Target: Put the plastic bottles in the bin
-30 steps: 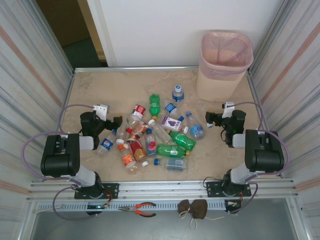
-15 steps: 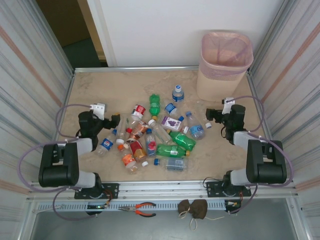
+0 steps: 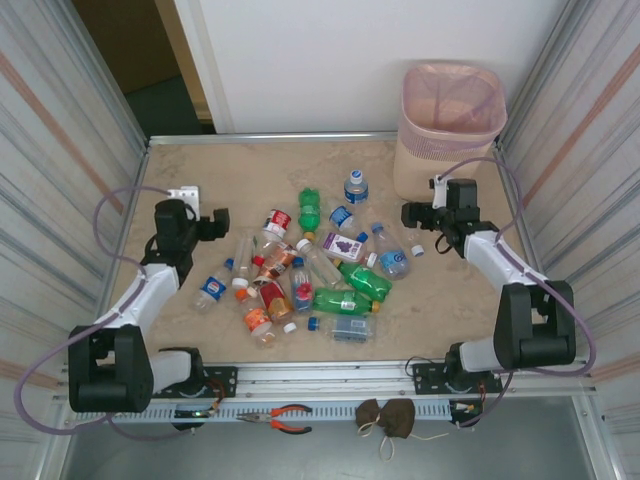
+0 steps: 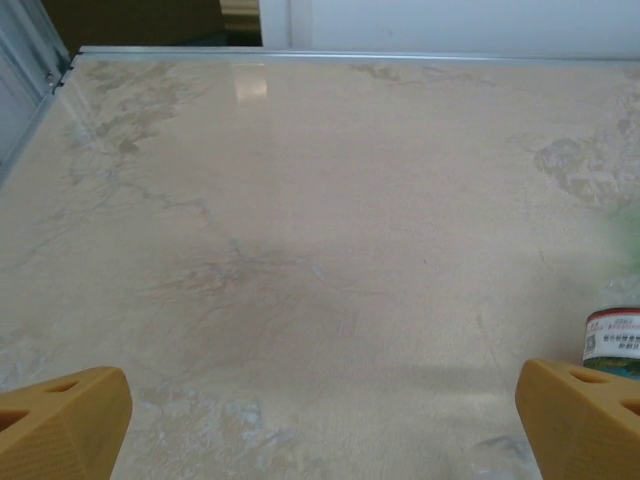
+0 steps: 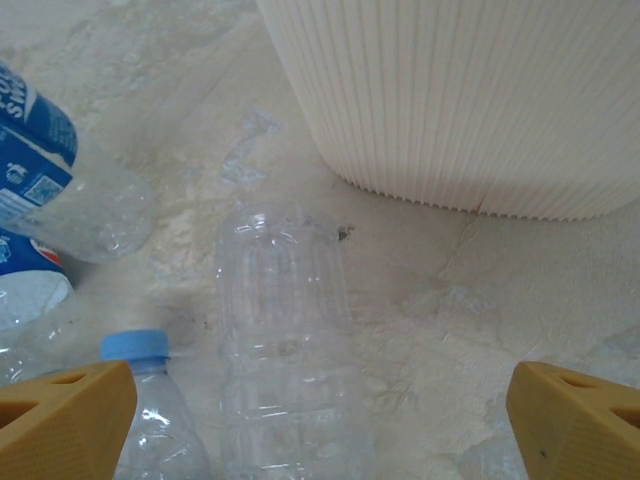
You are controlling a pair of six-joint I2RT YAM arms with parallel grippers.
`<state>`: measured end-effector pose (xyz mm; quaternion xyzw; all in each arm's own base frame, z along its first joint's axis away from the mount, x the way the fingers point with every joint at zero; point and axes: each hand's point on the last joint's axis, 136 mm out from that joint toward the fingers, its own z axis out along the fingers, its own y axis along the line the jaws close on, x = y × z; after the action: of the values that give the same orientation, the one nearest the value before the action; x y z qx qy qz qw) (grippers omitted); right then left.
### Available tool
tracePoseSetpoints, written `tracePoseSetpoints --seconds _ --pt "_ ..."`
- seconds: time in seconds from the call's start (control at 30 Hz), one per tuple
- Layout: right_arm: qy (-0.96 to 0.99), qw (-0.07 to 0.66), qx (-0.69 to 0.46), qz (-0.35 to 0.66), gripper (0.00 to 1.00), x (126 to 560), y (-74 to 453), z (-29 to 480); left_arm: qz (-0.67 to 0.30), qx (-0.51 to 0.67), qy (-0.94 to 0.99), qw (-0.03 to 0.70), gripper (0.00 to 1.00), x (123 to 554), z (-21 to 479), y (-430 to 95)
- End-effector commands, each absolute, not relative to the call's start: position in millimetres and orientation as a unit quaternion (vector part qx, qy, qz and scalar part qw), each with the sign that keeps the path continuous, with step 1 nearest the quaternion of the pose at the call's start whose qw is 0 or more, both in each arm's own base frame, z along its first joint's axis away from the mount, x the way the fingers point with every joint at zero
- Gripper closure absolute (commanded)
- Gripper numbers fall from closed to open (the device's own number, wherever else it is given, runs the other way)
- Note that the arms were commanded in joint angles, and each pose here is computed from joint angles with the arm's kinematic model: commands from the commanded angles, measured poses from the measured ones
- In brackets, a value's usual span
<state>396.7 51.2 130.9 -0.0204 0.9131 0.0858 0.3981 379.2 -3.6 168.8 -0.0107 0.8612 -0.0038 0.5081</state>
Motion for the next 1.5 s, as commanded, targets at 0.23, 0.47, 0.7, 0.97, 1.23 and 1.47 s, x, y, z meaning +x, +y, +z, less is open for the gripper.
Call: tracePoseSetpoints --seconds 0.23,0.47,0.7,0.97,1.23,1.47 --pt "0.958 0.267 -0.074 0.071 0.09 394 75 87 -0.119 -0.003 0.895 0.430 0.02 359 239 -20" --pt "0.968 0.229 -0.089 0.041 0.14 414 82 67 -0.176 0.047 0.888 0.422 0.01 341 250 -26" --pt "0.973 0.205 -0.097 0.030 0.18 423 86 49 -0.207 0.019 0.879 0.430 0.03 338 237 -22" --pt "0.976 0.191 -0.099 0.021 0.23 426 86 37 -0.201 0.022 0.874 0.442 0.03 335 239 -21" --pt "0.976 0.191 -0.104 0.014 0.30 423 88 39 -0.196 0.021 0.874 0.444 0.03 335 239 -20" --pt "0.974 0.198 -0.108 0.010 0.37 416 88 51 -0.197 0.023 0.870 0.451 0.03 336 240 -20"
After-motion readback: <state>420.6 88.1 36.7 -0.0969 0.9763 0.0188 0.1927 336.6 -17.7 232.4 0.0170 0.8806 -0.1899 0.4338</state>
